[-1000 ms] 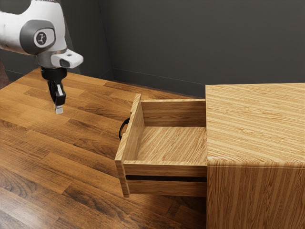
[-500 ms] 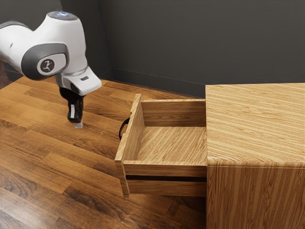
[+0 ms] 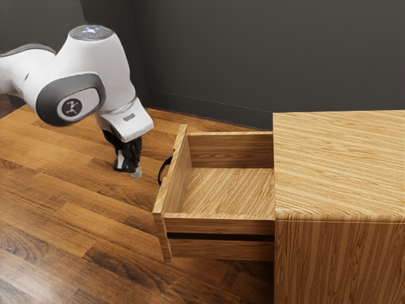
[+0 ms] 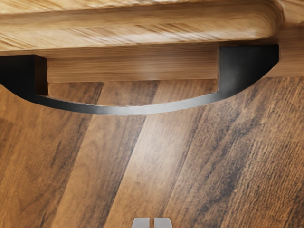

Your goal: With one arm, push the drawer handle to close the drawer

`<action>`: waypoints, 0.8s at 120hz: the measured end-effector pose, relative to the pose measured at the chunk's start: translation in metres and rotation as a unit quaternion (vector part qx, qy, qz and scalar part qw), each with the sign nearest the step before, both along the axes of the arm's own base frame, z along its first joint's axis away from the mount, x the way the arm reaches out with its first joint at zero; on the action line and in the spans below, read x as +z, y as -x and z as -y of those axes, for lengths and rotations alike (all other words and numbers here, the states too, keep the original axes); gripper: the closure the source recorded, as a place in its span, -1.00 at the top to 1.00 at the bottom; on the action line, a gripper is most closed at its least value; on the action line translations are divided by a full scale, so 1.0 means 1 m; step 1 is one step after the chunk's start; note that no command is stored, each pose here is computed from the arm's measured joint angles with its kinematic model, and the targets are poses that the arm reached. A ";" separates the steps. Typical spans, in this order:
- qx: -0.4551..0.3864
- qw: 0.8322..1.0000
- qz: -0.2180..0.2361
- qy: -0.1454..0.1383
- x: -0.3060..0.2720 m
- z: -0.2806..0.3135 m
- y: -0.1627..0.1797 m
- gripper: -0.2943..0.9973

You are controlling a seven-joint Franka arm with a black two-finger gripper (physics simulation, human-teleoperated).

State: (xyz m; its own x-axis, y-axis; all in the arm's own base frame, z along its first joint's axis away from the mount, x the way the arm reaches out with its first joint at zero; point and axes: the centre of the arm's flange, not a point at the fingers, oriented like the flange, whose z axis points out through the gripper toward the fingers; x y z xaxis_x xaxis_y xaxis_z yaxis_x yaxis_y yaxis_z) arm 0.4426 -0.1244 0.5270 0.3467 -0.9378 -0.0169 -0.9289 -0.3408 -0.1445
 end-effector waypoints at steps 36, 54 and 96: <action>-0.035 0.998 0.046 0.024 0.004 0.025 0.001 -0.66; -0.044 0.996 0.066 0.034 0.003 0.033 -0.002 -0.67; -0.051 0.993 0.099 0.050 -0.012 0.046 -0.011 -0.67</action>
